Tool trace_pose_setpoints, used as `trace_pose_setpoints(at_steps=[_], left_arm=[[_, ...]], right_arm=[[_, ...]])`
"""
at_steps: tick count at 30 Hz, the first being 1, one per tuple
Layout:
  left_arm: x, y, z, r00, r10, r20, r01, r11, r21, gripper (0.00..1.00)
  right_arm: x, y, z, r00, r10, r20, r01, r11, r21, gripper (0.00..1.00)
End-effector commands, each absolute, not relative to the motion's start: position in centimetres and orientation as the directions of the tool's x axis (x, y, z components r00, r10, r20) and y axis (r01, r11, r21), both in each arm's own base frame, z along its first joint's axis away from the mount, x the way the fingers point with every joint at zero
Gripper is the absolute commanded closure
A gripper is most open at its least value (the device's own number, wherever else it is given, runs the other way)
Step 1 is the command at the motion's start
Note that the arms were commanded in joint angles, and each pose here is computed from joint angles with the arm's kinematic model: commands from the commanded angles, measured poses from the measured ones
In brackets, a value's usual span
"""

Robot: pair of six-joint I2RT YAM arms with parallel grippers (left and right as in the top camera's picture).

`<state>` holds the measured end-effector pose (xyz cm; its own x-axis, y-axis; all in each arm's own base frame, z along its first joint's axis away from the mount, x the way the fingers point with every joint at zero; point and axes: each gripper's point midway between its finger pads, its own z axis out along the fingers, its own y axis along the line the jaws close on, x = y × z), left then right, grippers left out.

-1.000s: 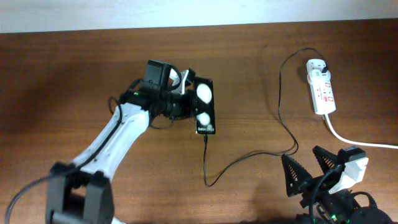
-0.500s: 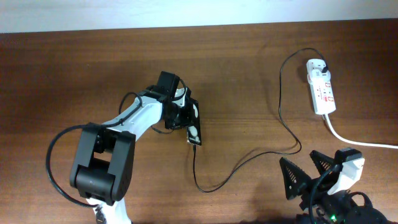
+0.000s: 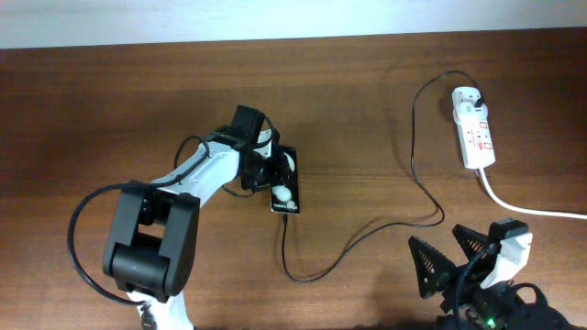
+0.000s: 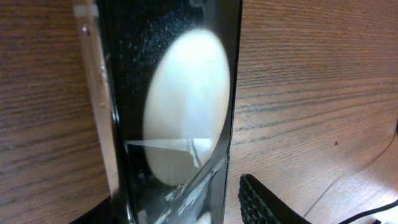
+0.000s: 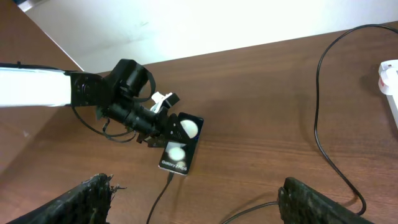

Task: Plug charger to phone and switch on socket
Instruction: 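Lower the phone flat onto the table with the left gripper and release, then move the right gripper over the power strip switch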

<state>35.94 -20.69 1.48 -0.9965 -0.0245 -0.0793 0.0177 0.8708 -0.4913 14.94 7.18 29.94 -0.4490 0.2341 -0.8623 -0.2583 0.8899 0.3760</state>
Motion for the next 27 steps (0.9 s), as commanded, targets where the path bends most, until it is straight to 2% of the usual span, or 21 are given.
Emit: trace_pose_setpoints(at_steps=[1, 10, 14, 18, 22, 27], left_arm=[[36.5, -20.6, 1.8, -0.995, -0.018, -0.098, 0.032, 0.873, -0.487, 0.45], [36.2, -19.8, 0.9, -0.996, -0.025, -0.091, 0.018, 0.895, -0.445, 0.37], [36.1, -19.7, 0.4, -0.996, -0.026, -0.082, 0.012, 0.900, -0.435, 0.28], [36.1, -19.7, 0.3, -0.996, -0.026, -0.081, 0.012, 0.901, -0.435, 0.27], [34.8, -19.3, -2.9, -1.000, -0.023, 0.009, -0.024, 0.914, -0.406, 0.25], [34.1, -19.0, -3.3, -0.999, -0.023, 0.041, -0.037, 0.919, -0.393, 0.03]], right_arm=[[14.9, 7.3, 29.8, -0.456, 0.230, -0.860, -0.263, 0.888, 0.377, 0.12], [14.9, 7.3, 29.8, -0.456, 0.229, -0.860, -0.263, 0.888, 0.376, 0.11], [14.8, 7.2, 29.6, -0.460, 0.220, -0.860, -0.261, 0.892, 0.369, 0.11], [14.7, 7.2, 29.3, -0.469, 0.211, -0.858, -0.264, 0.893, 0.364, 0.11], [14.5, 7.5, 29.2, -0.479, 0.205, -0.854, -0.277, 0.888, 0.368, 0.10], [14.5, 7.5, 29.2, -0.479, 0.205, -0.854, -0.277, 0.887, 0.369, 0.10]])
